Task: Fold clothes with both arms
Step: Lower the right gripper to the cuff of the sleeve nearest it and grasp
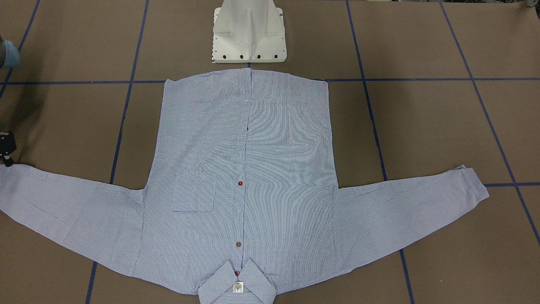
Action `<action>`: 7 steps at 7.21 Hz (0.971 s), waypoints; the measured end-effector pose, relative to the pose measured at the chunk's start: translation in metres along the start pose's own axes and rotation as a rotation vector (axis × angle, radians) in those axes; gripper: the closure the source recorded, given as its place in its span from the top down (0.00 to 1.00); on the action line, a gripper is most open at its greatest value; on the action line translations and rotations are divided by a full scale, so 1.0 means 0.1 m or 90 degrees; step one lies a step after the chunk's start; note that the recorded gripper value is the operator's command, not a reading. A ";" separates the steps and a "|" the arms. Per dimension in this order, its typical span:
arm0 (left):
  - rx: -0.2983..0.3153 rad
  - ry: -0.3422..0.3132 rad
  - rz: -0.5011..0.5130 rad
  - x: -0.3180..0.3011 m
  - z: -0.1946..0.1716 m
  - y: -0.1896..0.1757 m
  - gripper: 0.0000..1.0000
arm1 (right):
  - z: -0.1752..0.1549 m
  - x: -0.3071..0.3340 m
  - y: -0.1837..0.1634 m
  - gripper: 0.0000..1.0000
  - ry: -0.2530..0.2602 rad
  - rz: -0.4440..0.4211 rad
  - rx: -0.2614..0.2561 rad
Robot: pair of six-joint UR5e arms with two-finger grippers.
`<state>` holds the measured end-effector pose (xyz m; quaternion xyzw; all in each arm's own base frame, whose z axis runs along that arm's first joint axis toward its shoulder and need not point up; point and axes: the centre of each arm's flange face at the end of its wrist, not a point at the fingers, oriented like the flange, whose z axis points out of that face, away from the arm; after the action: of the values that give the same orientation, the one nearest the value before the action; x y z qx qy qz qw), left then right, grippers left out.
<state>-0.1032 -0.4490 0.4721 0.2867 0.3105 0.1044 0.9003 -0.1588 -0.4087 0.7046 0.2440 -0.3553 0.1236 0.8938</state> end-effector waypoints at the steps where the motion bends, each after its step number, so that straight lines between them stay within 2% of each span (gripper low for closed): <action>1: 0.000 0.000 0.000 0.00 0.00 0.00 1.00 | 0.02 0.01 0.01 0.34 0.003 -0.001 0.000; 3: 0.000 0.000 0.000 0.00 0.00 0.00 1.00 | 0.04 -0.02 0.00 0.01 0.001 -0.001 0.001; 7: -0.001 0.000 0.000 -0.01 0.01 0.01 1.00 | -0.02 -0.16 -0.08 0.00 -0.017 -0.005 0.008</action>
<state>-0.1032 -0.4486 0.4735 0.2860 0.3105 0.1045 0.9005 -0.1661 -0.4151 0.6891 0.2528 -0.3655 0.1193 0.8878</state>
